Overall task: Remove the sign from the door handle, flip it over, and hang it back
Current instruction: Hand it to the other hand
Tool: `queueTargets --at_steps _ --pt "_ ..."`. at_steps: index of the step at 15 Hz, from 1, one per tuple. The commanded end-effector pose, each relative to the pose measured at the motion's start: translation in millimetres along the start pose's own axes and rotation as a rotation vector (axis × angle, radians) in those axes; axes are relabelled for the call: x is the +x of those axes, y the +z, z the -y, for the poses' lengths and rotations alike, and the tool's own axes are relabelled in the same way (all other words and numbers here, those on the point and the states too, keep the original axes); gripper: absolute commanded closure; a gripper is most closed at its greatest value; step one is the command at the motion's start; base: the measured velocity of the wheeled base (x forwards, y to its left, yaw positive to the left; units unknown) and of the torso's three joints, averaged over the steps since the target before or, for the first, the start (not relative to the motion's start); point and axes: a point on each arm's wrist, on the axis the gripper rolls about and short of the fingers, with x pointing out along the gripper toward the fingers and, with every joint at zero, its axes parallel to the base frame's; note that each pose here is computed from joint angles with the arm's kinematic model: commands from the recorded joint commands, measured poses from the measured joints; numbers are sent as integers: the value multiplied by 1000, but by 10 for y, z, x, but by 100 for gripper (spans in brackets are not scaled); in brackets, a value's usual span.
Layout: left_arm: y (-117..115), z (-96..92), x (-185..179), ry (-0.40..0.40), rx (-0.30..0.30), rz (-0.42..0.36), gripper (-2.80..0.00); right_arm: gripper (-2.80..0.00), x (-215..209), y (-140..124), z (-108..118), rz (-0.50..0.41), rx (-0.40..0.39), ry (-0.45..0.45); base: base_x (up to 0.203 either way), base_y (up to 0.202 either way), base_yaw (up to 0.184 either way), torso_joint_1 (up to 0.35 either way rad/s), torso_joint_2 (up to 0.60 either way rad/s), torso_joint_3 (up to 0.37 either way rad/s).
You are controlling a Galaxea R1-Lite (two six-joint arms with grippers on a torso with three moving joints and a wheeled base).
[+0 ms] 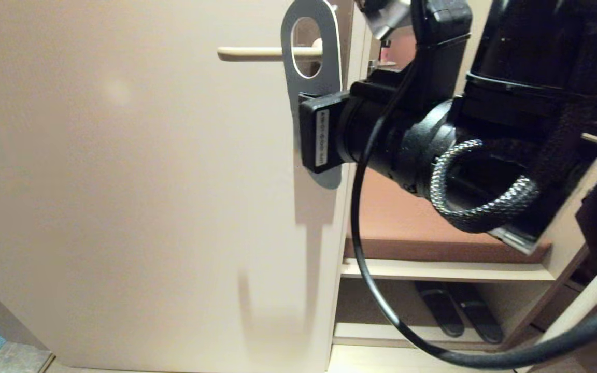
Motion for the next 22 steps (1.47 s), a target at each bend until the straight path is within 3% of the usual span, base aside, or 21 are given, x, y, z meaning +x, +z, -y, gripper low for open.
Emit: queueTargets --at_steps 1,4,11,18,22 --pt "0 0 1 0 1 -1 0 0 -227 73 166 16 6 -23 0 0 0 0 0 0" --pt "0 0 1 0 0 -1 0 0 -494 -10 537 -8 -7 -117 0 0 0 0 0 0" --pt "0 0 1 0 1 -1 0 0 -855 -95 1406 -23 -30 -454 0 0 0 0 0 0" --pt "0 0 1 0 1 -1 0 0 -1334 -270 1763 -57 -46 -662 0 0 0 0 0 0" --pt "0 0 1 0 1 -1 0 0 -1742 -558 1815 -94 -41 -640 0 0 0 0 0 0"
